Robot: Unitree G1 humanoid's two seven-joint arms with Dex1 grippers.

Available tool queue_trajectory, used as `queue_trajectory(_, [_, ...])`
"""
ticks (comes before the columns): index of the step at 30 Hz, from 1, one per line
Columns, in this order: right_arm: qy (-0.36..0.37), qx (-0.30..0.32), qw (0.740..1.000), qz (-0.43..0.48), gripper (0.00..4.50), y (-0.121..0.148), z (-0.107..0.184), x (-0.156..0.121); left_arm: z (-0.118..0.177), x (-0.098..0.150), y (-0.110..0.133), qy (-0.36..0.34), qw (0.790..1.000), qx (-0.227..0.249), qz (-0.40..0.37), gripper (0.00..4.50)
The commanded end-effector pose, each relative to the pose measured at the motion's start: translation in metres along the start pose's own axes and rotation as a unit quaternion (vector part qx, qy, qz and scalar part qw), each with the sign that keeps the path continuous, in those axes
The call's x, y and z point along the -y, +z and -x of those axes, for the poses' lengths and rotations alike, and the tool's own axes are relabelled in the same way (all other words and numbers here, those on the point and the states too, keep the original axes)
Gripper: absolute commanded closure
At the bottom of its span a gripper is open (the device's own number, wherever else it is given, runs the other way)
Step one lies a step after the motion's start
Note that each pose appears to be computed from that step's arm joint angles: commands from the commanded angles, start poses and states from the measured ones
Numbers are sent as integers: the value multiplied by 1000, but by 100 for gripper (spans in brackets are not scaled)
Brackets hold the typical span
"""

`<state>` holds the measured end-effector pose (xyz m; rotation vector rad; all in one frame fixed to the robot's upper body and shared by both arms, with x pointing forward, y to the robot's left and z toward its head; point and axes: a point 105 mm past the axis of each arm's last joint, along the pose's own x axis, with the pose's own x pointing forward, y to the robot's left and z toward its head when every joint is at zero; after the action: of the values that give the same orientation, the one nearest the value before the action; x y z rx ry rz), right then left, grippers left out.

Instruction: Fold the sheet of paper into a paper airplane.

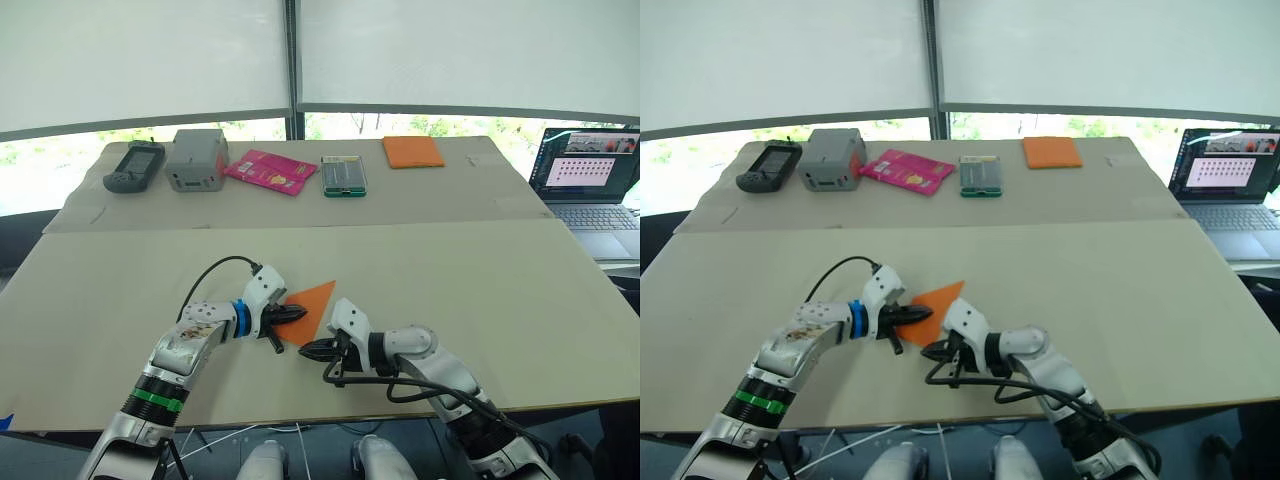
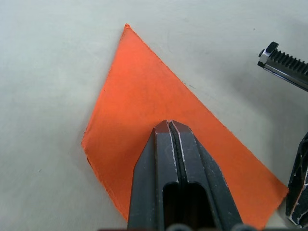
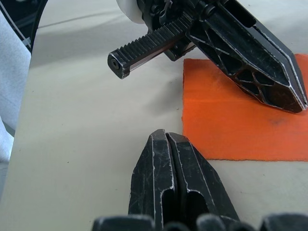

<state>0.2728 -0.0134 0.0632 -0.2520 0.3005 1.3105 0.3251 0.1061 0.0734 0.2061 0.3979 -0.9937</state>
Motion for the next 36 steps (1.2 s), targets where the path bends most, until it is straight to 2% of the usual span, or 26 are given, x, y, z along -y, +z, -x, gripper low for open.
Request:
queue_trajectory(1, [-25,18,999,-21,445,6,7,6,2,-5,-6,6,1000,-6,6,450])
queue_trajectory(5, [-59,59,996,6,445,34,15,17,6,-15,1,17,1000,5,0,450])
queue_trajectory(6, [-80,45,996,24,445,35,13,23,7,-18,2,21,1000,4,-1,450])
queue_trajectory(12, [-98,-12,995,32,445,15,-19,31,7,-29,4,31,999,-4,-19,450])
queue_trajectory(16, [-113,10,993,21,445,24,-21,37,7,-32,7,28,999,-2,-23,450])
queue_trajectory(22, [-115,-28,993,12,445,6,-18,42,7,-39,11,30,999,1,-31,450])
queue_trajectory(27, [-112,-44,993,-4,445,0,-20,41,-8,-47,25,22,999,21,-42,450])
queue_trajectory(36, [-118,-45,992,-14,445,-3,-19,41,-46,-55,40,6,998,15,-65,450])
